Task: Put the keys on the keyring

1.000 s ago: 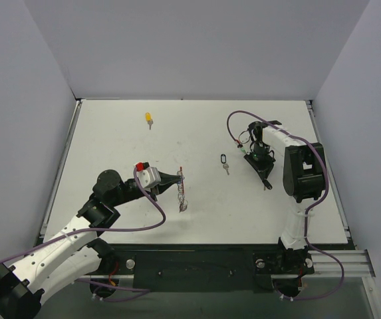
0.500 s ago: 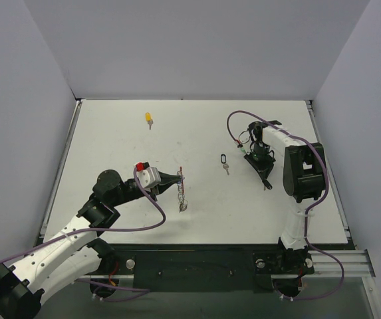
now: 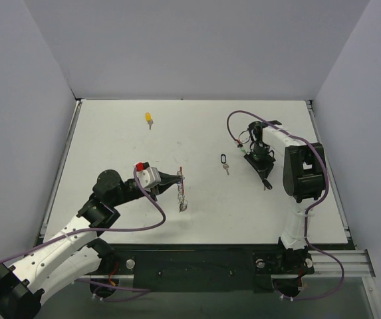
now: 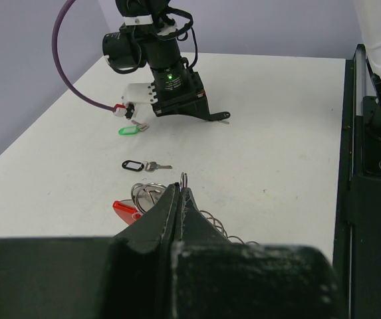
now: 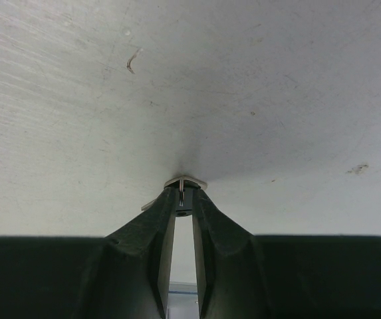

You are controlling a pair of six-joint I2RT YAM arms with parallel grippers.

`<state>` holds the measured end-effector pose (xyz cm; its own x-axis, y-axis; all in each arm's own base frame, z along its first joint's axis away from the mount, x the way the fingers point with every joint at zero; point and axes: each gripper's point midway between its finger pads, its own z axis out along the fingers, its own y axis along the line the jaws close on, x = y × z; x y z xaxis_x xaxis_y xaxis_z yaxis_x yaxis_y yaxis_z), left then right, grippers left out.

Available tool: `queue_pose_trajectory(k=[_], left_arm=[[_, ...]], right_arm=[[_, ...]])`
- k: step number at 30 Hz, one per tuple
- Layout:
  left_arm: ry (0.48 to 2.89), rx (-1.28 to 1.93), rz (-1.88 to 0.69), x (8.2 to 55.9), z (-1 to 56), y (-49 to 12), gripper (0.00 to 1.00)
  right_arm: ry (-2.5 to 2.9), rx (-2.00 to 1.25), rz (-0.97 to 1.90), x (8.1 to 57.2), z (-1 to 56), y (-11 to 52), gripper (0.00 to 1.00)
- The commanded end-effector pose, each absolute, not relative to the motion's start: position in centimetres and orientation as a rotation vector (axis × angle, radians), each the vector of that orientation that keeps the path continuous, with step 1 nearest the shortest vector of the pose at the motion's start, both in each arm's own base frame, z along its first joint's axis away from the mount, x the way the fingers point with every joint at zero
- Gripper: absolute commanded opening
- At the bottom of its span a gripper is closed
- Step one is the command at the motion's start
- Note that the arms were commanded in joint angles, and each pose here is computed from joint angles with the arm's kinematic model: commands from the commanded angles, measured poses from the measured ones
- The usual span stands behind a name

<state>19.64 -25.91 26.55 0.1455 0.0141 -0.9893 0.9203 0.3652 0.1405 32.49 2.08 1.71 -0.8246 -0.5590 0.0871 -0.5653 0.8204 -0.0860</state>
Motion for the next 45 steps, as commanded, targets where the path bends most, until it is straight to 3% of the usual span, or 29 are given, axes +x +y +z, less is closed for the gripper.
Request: queue_pose_trajectory(k=[1,45], left_arm=[[1.175,0.983,-0.828,19.6,28.6,-25.9,0.00],[1.180,0.987,-0.831,19.6,28.4,-26.0,0.00]], right_arm=[[-2.905,0.881,0.198,32.2,1.8,1.5,0.13],[-2.970,0.859,0.214,32.8,3.4,1.0,0.17]])
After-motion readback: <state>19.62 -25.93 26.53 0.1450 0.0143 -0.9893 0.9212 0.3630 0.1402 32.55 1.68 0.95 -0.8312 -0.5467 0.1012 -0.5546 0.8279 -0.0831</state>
